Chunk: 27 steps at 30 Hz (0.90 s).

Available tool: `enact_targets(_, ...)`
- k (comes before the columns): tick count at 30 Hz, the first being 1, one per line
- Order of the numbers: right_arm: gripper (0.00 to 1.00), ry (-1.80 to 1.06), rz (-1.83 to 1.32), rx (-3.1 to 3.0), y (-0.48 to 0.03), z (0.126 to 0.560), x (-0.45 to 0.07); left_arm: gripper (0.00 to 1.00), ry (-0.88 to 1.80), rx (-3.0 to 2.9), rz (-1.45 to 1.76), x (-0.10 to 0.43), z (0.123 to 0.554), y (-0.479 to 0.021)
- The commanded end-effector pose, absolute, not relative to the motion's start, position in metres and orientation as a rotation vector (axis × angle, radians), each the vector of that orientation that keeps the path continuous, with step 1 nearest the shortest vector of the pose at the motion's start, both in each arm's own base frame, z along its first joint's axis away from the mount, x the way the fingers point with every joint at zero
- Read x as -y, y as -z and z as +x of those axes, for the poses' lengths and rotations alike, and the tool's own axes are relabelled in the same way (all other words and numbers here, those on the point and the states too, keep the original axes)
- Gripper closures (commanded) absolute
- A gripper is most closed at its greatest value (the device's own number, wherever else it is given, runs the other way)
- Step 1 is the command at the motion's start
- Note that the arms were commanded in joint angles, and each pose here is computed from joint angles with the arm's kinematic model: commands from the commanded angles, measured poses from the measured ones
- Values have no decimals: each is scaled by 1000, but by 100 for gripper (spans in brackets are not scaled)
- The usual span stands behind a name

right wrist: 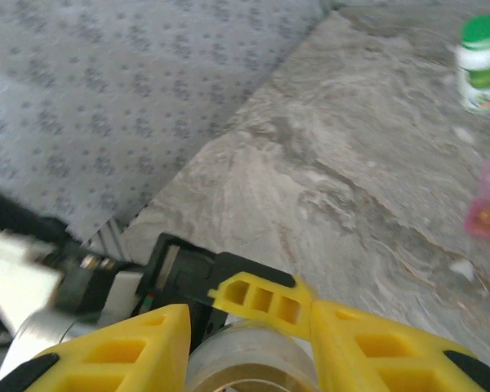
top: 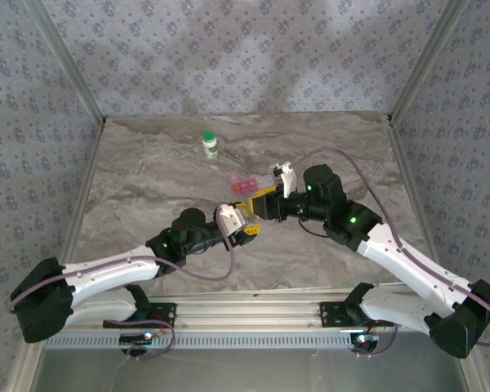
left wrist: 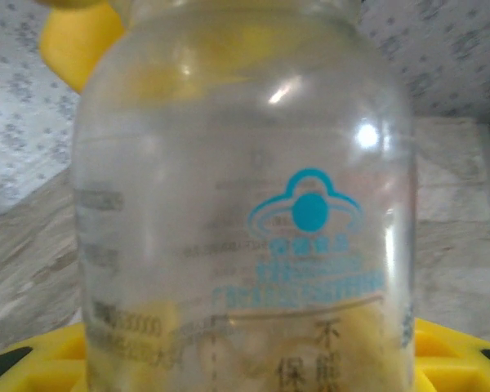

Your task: Sort the pills into containers

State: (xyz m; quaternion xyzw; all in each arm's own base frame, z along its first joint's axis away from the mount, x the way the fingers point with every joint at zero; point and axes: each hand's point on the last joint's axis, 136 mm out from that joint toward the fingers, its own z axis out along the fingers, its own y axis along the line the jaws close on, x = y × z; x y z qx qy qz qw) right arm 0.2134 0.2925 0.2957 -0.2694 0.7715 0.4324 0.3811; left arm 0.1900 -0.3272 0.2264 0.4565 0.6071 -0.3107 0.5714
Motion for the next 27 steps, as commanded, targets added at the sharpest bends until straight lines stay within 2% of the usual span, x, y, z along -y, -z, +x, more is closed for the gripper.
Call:
enact_targets(1, 70, -1212, -1014, -1960, -268, 173, -309, 100, 1003, -955, 1063, 329, 137, -349)
enact_targets(9, 70, -1212, -1222, -1838, -266, 151, -306, 100, 1074, -915, 1087, 326, 126, -362)
enact_targets(14, 67, -1186, -1231, -1861, -264, 150, -298, 100, 1066, -906, 1097, 325, 124, -363)
enact_targets(16, 62, -1167, -1193, -1891, -263, 156, -296, 100, 1062, -910, 1094, 326, 125, -363)
enact_targets(18, 51, -1148, -1162, -1911, -262, 161, -294, 100, 1053, -920, 1095, 327, 127, -361)
enact_targets(21, 39, -1140, -1141, -1896, -265, 162, -293, 100, 1047, -930, 1096, 328, 130, -358)
enact_targets(27, 26, -1105, -1105, -1852, -276, 166, -286, 100, 1045, -963, 1093, 332, 134, -350)
